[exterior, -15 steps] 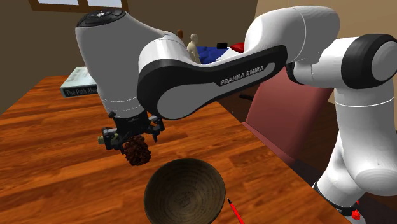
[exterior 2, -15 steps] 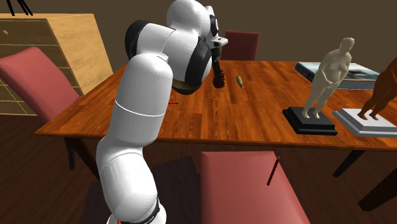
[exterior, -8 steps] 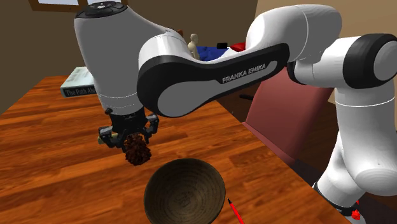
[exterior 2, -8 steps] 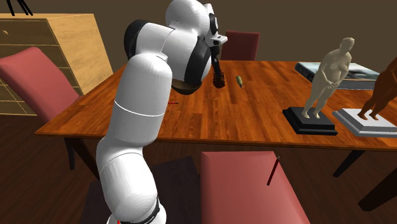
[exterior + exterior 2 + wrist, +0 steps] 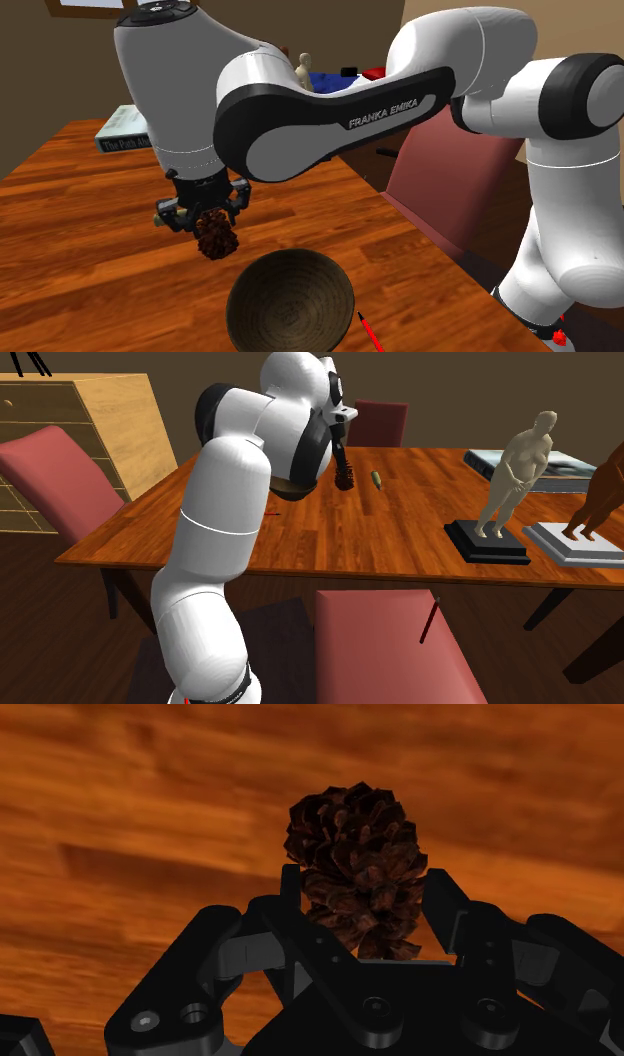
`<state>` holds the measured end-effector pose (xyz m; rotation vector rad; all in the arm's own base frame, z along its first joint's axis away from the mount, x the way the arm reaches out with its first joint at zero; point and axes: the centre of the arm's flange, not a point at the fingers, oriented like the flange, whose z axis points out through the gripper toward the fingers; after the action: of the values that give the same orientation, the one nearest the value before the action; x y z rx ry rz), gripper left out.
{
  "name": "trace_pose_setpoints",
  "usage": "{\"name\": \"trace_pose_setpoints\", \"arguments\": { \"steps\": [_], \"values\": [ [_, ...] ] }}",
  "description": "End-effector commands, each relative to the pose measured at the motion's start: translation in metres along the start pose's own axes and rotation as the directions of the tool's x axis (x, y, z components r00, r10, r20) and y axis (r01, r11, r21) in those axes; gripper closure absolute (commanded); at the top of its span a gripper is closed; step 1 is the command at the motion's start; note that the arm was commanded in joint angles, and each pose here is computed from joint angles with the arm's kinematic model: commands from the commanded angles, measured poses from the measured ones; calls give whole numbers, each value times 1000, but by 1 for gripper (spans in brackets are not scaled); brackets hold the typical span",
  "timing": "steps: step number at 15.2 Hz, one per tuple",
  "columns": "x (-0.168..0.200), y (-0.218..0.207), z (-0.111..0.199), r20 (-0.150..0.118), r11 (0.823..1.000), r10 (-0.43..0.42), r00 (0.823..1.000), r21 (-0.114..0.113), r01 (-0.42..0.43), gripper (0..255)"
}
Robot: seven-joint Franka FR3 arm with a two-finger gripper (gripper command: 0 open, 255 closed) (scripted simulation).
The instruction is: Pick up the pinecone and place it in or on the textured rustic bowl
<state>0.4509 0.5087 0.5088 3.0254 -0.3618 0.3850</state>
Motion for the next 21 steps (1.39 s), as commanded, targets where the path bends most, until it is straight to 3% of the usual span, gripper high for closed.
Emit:
{"name": "trace_pose_setpoints", "arguments": {
  "steps": [1,21],
  "values": [
    [1,3,7,10,1000,1,1000,-25,0,255],
    [27,7,-95,10,1000,1,1000,-25,0,255]
  ]
}}
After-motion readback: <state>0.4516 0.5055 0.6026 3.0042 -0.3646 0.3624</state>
